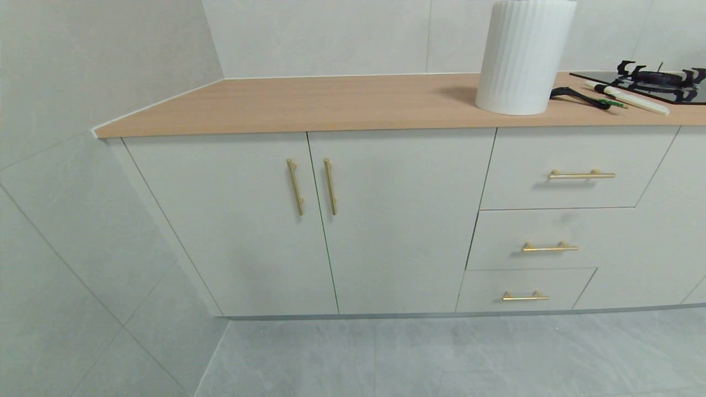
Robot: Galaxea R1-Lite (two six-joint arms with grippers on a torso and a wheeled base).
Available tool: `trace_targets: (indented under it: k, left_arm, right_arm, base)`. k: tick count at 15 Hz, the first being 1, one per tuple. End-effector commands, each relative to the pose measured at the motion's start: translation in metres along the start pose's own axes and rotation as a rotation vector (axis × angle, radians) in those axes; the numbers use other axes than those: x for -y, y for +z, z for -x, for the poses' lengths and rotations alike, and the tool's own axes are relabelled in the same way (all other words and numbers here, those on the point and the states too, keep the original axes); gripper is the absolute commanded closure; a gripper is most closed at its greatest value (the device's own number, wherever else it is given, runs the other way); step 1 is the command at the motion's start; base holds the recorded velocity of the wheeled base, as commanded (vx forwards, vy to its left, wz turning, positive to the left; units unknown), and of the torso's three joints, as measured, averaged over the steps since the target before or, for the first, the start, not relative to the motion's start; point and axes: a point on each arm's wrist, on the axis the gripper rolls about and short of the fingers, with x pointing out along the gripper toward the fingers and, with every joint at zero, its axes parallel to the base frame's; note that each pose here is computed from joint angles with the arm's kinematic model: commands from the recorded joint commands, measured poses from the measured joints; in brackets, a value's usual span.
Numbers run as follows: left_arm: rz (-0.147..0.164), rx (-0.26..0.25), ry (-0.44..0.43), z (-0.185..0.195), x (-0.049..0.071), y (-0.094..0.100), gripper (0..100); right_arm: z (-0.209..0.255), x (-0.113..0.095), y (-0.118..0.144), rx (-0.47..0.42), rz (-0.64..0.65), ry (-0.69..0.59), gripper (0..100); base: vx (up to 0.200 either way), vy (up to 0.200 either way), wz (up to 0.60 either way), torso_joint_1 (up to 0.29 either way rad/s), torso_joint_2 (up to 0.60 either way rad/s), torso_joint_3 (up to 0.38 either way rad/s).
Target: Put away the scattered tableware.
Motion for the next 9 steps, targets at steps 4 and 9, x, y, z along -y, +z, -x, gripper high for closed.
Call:
trace_targets:
  k: [4, 9]
  left_arm:
    - [0.0, -0.001, 0.0, -0.0001, 0.0, 0.0001, 0]
    - [0.0, -0.001, 0.0, -0.0001, 0.0, 0.0001, 0]
  right_arm:
    - [-0.0002, 0.0, 0.0, -0.003, 0.002, 0.003, 0]
    - [-0.0002, -0.0001, 0.0, -0.003, 0.002, 0.006, 0]
  base:
    - [0.0, 0.0, 0.0, 0.0, 0.0, 0.0]
    - [0.12, 0.0, 0.0, 0.0, 0.0, 0.002]
